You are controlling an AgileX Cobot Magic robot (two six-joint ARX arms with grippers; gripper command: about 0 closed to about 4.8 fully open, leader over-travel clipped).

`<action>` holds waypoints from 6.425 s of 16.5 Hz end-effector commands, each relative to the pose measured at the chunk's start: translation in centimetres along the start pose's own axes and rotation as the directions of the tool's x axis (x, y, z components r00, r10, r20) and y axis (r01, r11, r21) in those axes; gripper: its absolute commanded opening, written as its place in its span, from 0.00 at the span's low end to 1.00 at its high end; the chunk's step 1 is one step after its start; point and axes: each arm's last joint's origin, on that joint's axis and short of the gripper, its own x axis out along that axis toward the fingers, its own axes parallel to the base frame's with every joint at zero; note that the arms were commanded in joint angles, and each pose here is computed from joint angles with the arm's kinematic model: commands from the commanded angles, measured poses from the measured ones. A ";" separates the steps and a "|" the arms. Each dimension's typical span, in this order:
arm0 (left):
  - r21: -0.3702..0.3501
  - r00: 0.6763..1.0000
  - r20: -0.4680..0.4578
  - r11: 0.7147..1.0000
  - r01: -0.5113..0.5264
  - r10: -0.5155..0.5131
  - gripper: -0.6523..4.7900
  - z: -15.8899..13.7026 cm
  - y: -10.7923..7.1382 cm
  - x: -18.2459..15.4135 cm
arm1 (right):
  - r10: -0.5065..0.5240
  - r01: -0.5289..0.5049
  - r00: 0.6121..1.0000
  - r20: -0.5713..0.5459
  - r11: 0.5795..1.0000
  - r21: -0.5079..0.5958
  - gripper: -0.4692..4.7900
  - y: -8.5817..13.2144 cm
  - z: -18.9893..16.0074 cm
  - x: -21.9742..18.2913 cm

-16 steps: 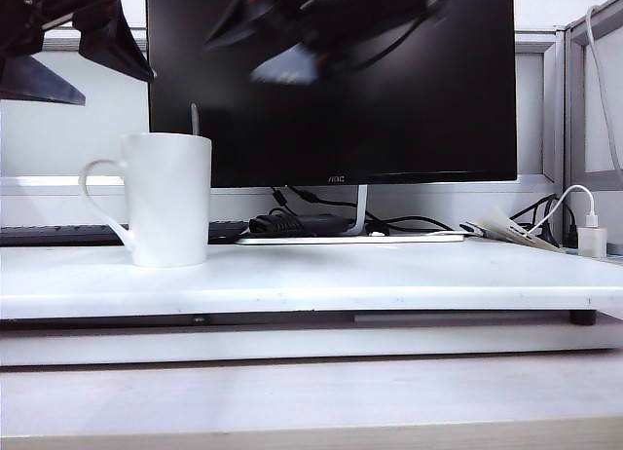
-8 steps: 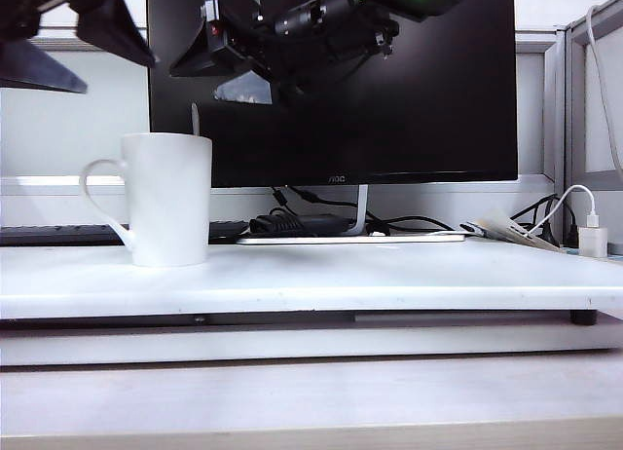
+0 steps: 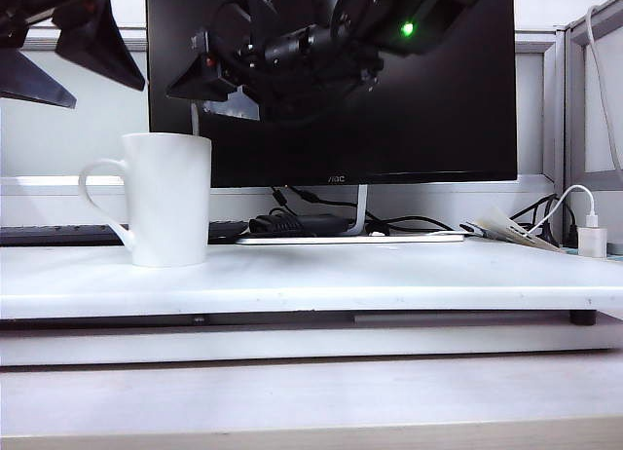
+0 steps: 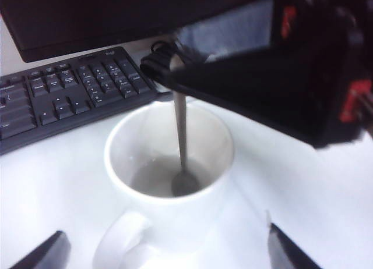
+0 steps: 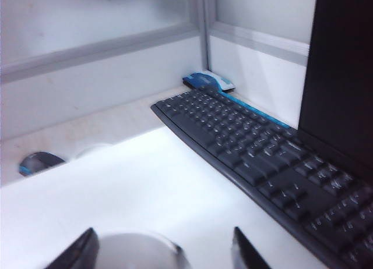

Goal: Pick up a spoon and stir the liquid in the cup.

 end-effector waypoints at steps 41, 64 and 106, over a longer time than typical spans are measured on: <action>0.032 0.996 -0.081 0.999 -0.043 0.045 1.00 -0.7 0.1 -0.3 | 0.019 -0.011 0.998 0.056 0.990 -0.143 0.08 0.9 2.0 2.2; 0.065 0.993 -0.073 0.994 -0.086 0.090 1.00 -0.6 0.2 -0.3 | 0.164 -0.166 0.986 -0.029 0.979 -0.118 0.08 1.1 0.7 2.5; 0.065 0.994 -0.062 0.994 -0.086 0.090 1.00 -0.5 0.2 -0.3 | -0.007 0.001 1.000 -0.018 0.959 -0.282 0.08 1.9 3.5 1.2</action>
